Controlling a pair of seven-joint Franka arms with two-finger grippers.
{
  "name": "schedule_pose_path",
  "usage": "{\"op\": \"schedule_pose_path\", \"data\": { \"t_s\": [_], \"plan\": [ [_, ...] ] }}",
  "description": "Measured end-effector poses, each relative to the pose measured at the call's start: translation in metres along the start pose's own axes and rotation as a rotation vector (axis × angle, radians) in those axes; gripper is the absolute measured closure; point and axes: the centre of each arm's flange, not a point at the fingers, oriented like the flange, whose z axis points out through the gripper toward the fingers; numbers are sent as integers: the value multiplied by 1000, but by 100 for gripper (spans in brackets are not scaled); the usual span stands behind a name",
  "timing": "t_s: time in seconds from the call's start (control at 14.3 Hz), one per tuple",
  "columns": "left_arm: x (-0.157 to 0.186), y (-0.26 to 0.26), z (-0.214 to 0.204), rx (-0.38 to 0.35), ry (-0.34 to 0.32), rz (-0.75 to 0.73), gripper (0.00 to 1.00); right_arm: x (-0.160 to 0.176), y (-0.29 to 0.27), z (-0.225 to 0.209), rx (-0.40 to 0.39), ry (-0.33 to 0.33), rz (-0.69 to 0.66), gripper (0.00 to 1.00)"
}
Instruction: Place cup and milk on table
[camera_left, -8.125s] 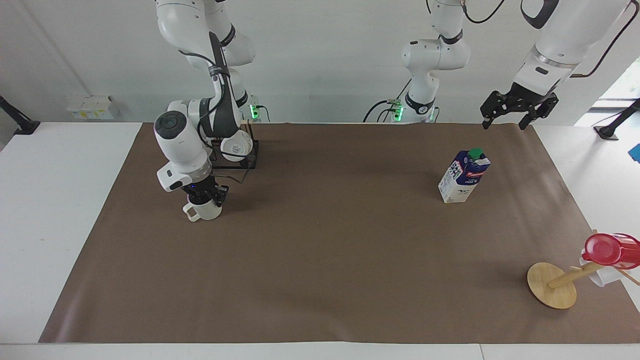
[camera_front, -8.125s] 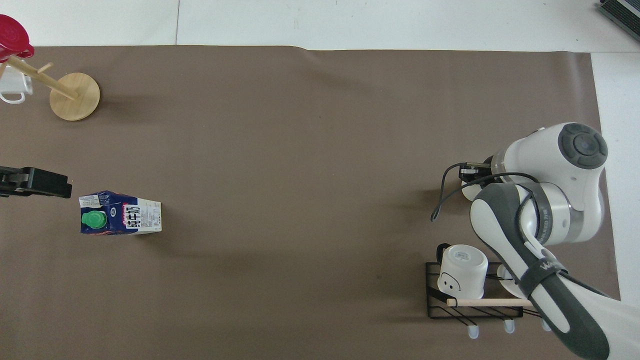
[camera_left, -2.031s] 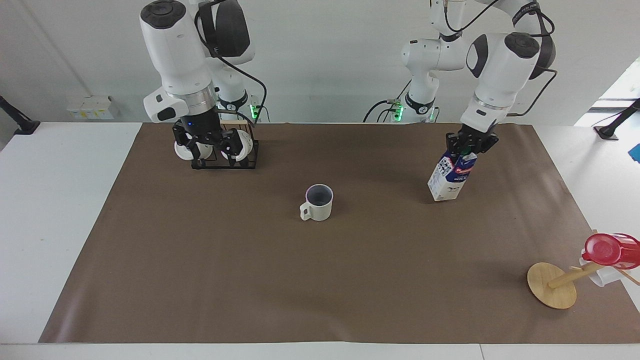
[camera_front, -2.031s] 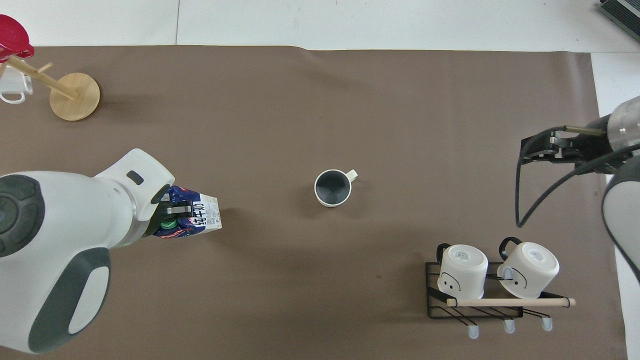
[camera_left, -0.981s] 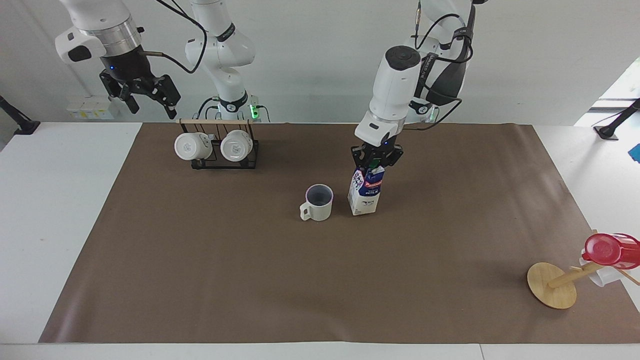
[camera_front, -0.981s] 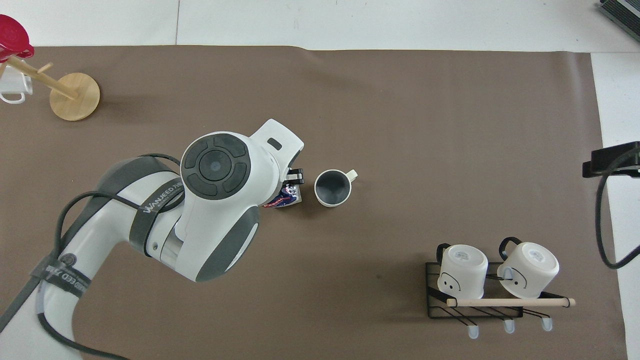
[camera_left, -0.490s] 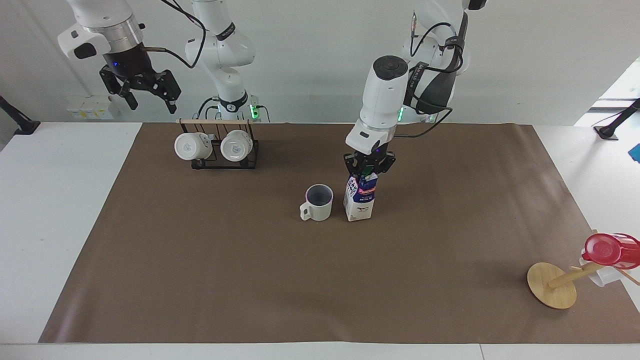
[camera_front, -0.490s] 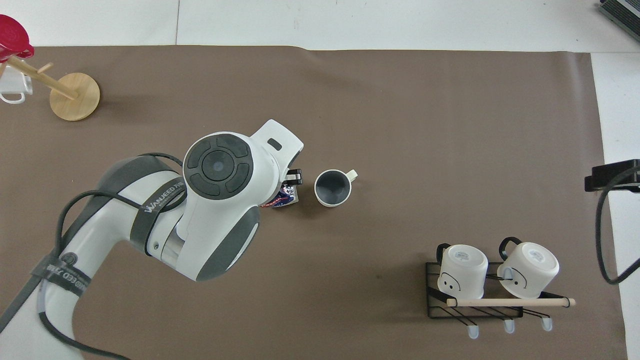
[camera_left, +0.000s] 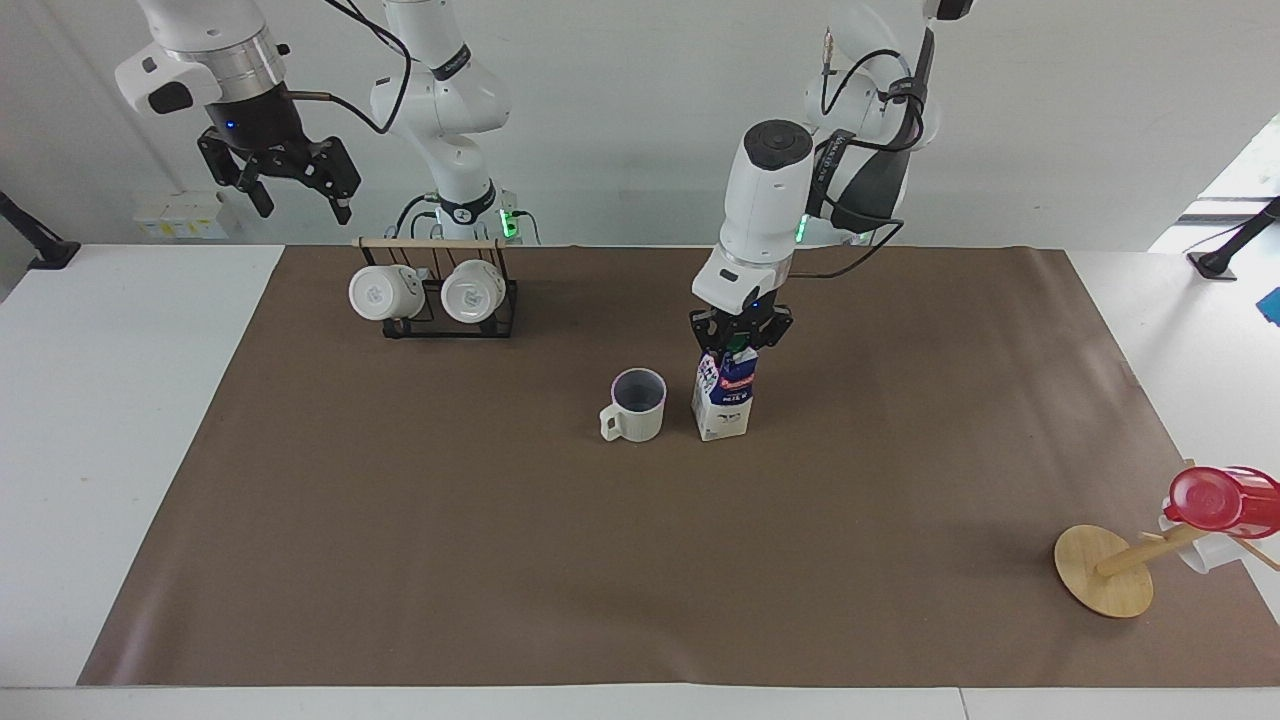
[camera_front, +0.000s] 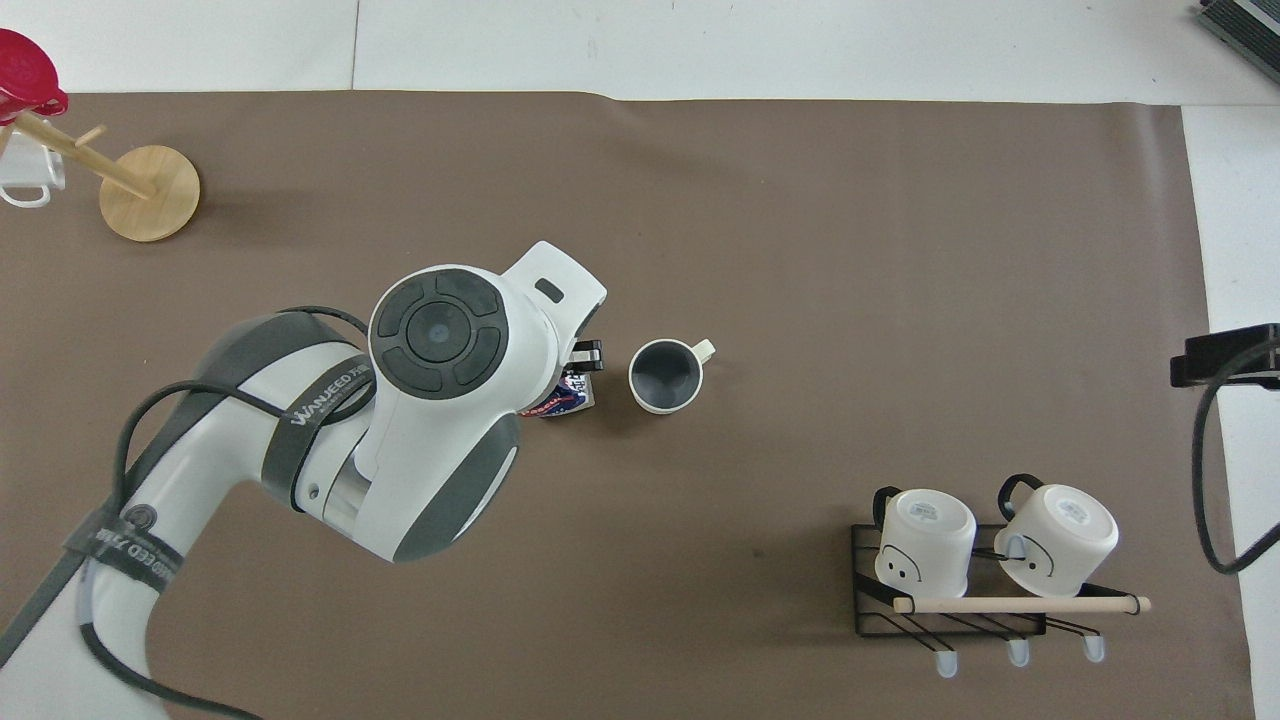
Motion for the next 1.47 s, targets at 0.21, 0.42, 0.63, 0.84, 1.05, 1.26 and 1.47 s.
{"op": "schedule_pose_path", "data": {
  "t_s": [0.21, 0.42, 0.63, 0.84, 1.05, 1.26, 1.47],
  "plan": [
    [0, 0, 0, 0, 0, 0, 25, 0, 0, 0, 0, 0, 0, 0],
    [1, 0, -4, -4, 5, -1, 0, 0, 0, 0, 0, 0, 1, 0],
    [8, -8, -30, -8, 18, -18, 0, 0, 0, 0, 0, -1, 1, 0],
    [18, -23, -69, 1, 17, -49, 0, 0, 1, 0, 0, 1, 1, 0],
    [32, -58, -101, 13, 11, -62, 0, 0, 0, 0, 5, 1, 1, 0],
    [40, -110, -126, 34, -12, -11, 0, 0, -1, 0, 12, -1, 1, 0],
    [47, -166, -150, 41, -16, 52, 0, 0, -1, 1, 12, -3, 1, 0]
  ]
}}
